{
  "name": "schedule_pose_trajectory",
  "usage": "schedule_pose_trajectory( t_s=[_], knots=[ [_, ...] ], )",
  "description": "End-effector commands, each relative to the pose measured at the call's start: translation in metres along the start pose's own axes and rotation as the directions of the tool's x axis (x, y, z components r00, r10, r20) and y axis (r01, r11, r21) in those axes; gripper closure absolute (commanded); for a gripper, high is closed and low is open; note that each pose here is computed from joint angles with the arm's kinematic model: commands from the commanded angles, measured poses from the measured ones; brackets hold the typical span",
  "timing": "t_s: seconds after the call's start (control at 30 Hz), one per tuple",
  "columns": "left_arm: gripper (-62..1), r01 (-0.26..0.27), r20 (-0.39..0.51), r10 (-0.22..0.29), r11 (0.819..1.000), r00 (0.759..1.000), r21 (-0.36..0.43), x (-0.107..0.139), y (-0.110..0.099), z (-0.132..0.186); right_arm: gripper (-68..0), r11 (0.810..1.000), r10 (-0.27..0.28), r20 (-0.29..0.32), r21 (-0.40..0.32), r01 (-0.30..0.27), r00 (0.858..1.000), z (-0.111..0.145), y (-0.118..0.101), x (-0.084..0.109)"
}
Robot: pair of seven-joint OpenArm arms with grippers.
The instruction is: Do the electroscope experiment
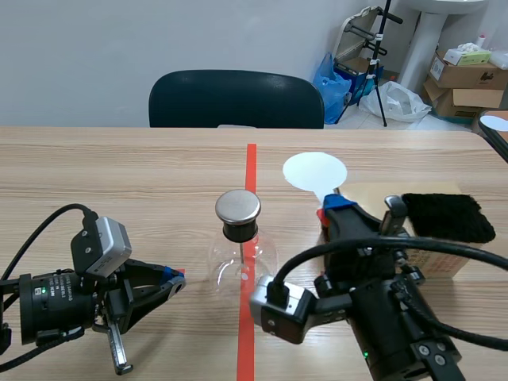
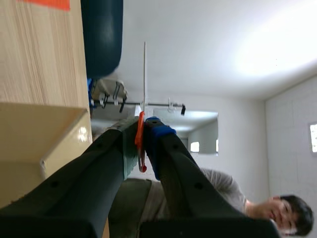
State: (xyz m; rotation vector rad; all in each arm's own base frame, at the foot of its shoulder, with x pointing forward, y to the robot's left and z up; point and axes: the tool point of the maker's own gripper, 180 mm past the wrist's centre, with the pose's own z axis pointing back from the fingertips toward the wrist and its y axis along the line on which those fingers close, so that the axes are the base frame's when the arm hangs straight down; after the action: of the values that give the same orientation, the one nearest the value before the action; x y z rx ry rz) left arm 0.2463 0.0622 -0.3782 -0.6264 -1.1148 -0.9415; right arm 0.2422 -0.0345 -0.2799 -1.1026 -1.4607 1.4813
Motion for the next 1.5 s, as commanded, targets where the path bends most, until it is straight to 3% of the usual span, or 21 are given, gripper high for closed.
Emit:
schedule_pose_trajectory(
  t_s=[0.0,0.33,0.57,1.33,1.47],
  knots=[
    [-3.2,0.013,0.048,-0.013,1.0,0.999,0.007,0.015,0.004,-0.002,-1.0,0.999,0.012,0.026,-0.032,-0.011,1.0,-0.004,-0.008,0.001],
    [-3.2,0.013,0.048,-0.013,1.0,0.999,0.007,0.015,0.004,-0.002,-1.0,0.999,0.018,0.233,-0.032,-0.011,0.972,0.001,-0.007,0.038],
    [-3.2,0.013,0.048,-0.013,1.0,0.999,0.007,0.015,0.004,-0.002,-1.0,0.999,0.019,0.295,-0.032,-0.011,0.955,0.004,-0.007,0.049],
    [-3.2,0.013,0.048,-0.013,1.0,0.999,0.007,0.015,0.004,-0.002,-1.1,0.999,0.02,0.301,-0.032,-0.011,0.954,0.004,-0.007,0.05],
    [-3.2,0.013,0.048,-0.013,1.0,0.999,0.007,0.015,0.004,-0.002,-1.1,0.999,0.018,0.255,-0.032,-0.011,0.967,0.002,-0.007,0.042]
  ],
)
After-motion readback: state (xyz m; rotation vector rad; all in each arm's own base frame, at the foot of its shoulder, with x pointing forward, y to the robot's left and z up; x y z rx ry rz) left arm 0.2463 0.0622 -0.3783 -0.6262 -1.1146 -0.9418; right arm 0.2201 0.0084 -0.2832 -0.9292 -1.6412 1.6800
